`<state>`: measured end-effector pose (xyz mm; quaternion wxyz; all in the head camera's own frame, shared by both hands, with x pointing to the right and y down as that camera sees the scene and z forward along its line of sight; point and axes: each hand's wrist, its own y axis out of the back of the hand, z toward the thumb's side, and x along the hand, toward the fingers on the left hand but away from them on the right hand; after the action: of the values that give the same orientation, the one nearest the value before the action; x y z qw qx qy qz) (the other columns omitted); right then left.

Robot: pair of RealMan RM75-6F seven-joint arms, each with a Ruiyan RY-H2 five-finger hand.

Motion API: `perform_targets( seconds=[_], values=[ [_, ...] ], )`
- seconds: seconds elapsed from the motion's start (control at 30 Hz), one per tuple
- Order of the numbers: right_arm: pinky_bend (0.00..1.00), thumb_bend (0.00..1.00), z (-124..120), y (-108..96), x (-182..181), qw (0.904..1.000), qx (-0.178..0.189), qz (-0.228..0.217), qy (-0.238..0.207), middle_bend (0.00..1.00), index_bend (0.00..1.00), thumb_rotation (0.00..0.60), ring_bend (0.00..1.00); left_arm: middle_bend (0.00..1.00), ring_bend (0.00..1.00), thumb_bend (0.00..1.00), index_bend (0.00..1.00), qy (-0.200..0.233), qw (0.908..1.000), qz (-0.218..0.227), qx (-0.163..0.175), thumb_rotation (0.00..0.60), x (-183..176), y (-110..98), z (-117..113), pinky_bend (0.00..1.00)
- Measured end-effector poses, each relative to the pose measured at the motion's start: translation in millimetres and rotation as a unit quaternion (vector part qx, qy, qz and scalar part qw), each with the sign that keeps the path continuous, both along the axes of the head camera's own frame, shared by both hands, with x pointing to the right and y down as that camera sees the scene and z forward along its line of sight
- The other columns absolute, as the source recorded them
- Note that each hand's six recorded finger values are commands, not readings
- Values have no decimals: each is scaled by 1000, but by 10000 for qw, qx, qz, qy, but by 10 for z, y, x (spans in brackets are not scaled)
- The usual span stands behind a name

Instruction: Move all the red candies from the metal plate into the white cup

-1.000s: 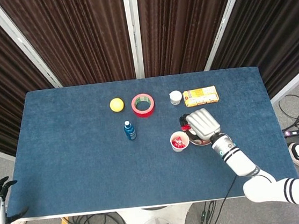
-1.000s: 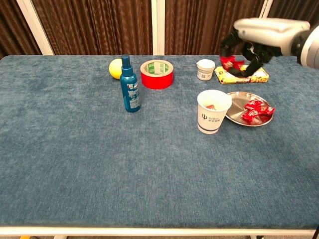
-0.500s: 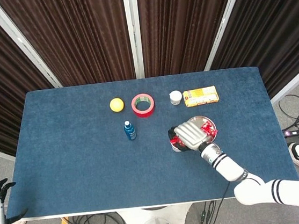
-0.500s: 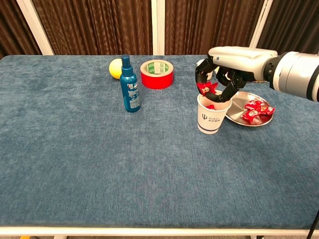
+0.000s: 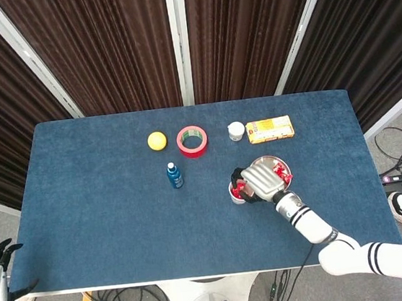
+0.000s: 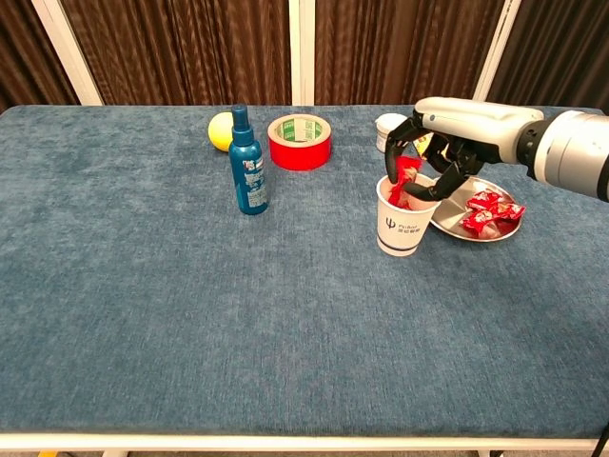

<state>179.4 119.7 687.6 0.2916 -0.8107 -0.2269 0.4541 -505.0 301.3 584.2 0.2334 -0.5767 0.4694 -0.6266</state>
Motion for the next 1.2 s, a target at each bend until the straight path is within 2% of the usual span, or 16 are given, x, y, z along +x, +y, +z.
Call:
perform_targets(
  seconds=[0.3,0.4,0.5,0.57,0.73,0.83,1.03,1.2],
  values=[
    [1000,347,-35,-23,122,9998,157,32,66,301,363,600,767,222,135,49,296,0,10000,2,5,600,5,-7,3,190],
    [1000,263,-103,-86,235,9992,360,145,126,297,342,600,765,222,135,49,296,3,10000,-7,0,600,2,-1,6,190],
    [1000,129,-168,-149,446,9971,615,240,376,308,340,600,765,222,135,49,296,11,10000,1,1,600,5,-5,12,190],
    [1000,93,-167,-154,598,9953,688,245,639,317,337,600,766,222,135,49,296,28,10000,15,11,600,18,-14,18,190],
    [1000,91,-26,-85,907,9890,646,131,1328,325,371,600,769,222,135,49,296,69,10000,59,8,600,60,-18,31,190],
    [1000,113,108,-42,993,9857,561,49,1590,325,402,600,769,222,135,49,296,53,10000,42,-1,600,55,-5,22,190],
    [1000,162,379,20,981,9808,507,-121,1877,305,473,600,768,222,135,49,296,12,10000,-2,-19,600,32,15,5,190],
    [1000,171,522,10,959,9767,604,-228,2046,287,486,600,767,222,135,49,296,-6,10000,-22,-28,600,22,20,1,190]
  ],
)
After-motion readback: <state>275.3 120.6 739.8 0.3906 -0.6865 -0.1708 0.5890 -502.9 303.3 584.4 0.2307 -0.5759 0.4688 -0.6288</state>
